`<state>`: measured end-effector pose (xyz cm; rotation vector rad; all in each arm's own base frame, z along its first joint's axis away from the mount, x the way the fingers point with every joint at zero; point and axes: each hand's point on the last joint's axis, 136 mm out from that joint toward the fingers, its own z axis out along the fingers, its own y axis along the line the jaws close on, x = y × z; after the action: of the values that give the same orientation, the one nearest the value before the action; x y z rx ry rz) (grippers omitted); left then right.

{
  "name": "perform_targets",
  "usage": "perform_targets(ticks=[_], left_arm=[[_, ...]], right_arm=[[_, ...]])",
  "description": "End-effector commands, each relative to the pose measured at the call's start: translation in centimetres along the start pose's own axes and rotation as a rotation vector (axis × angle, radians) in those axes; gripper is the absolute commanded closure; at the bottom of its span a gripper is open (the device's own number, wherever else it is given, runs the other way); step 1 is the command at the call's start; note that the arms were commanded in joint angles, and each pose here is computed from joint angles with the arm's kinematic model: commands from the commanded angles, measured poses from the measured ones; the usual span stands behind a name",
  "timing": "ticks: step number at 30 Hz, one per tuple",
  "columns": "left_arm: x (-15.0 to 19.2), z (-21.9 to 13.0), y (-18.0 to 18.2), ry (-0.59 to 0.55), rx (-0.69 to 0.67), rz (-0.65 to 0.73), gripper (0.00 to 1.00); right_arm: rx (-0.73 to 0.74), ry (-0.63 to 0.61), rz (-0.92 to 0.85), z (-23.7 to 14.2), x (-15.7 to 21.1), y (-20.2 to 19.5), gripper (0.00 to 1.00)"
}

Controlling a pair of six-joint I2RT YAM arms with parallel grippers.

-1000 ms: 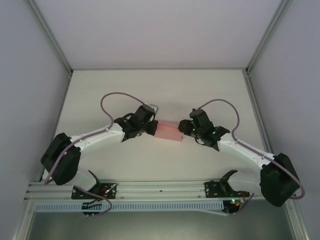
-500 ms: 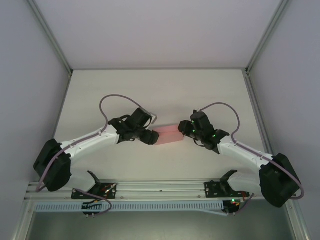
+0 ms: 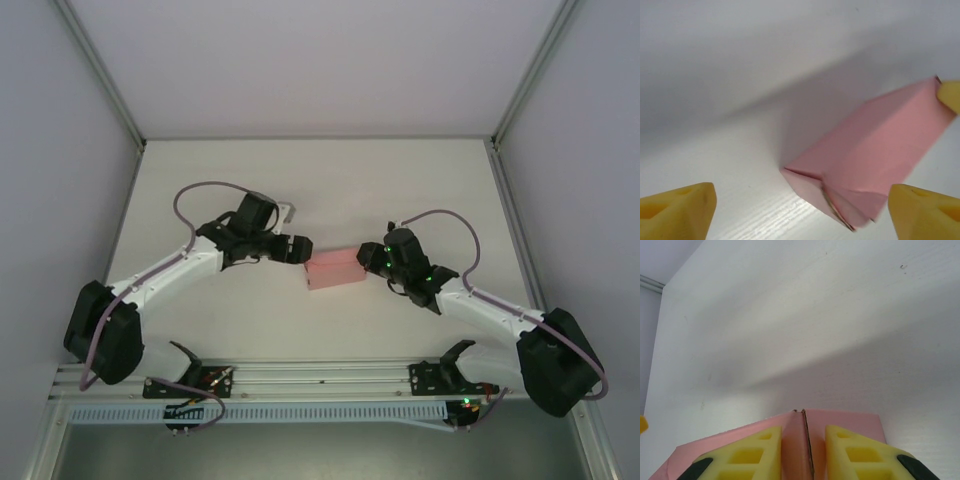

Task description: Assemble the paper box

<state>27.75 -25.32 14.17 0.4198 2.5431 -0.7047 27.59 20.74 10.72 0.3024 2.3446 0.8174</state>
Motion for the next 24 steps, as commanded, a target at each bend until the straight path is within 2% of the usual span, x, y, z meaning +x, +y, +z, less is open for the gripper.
perform_targets(ticks=[1, 6, 11, 14, 18, 21, 24], left_arm=[[0.5, 1.3, -0.7, 0.041, 0.094, -0.047, 0.16], [2.6, 2.5, -0.6, 0.095, 0.132, -0.044, 0.24], [5.5, 3.4, 0.4, 0.141, 0.141, -0.077, 0.40], [7.2, 4.3, 0.6, 0.161, 0.170, -0.081, 0.44], [10.0, 6.2, 2.3, 0.143, 0.111, -0.011, 0.71], [11.3, 7.2, 3.2, 0.143, 0.093, -0.001, 0.86], [12.0, 7.9, 3.5, 0.118, 0.078, 0.044, 0.95]], right_arm=[[0.253, 0.237, -0.033, 0.1, 6.7, -7.5, 0.75], [0.257, 0.235, -0.029, 0.1, 6.7, -7.6, 0.75], [0.265, 0.235, -0.022, 0.0, 6.9, -7.9, 0.75], [0.268, 0.234, -0.024, 0.2, 7.2, -8.4, 0.75], [0.157, 0.238, -0.117, 1.1, 8.1, -7.9, 0.83], [0.098, 0.225, -0.182, 1.6, 8.6, -8.0, 0.88], [0.081, 0.192, -0.252, 1.7, 8.7, -8.6, 0.92]])
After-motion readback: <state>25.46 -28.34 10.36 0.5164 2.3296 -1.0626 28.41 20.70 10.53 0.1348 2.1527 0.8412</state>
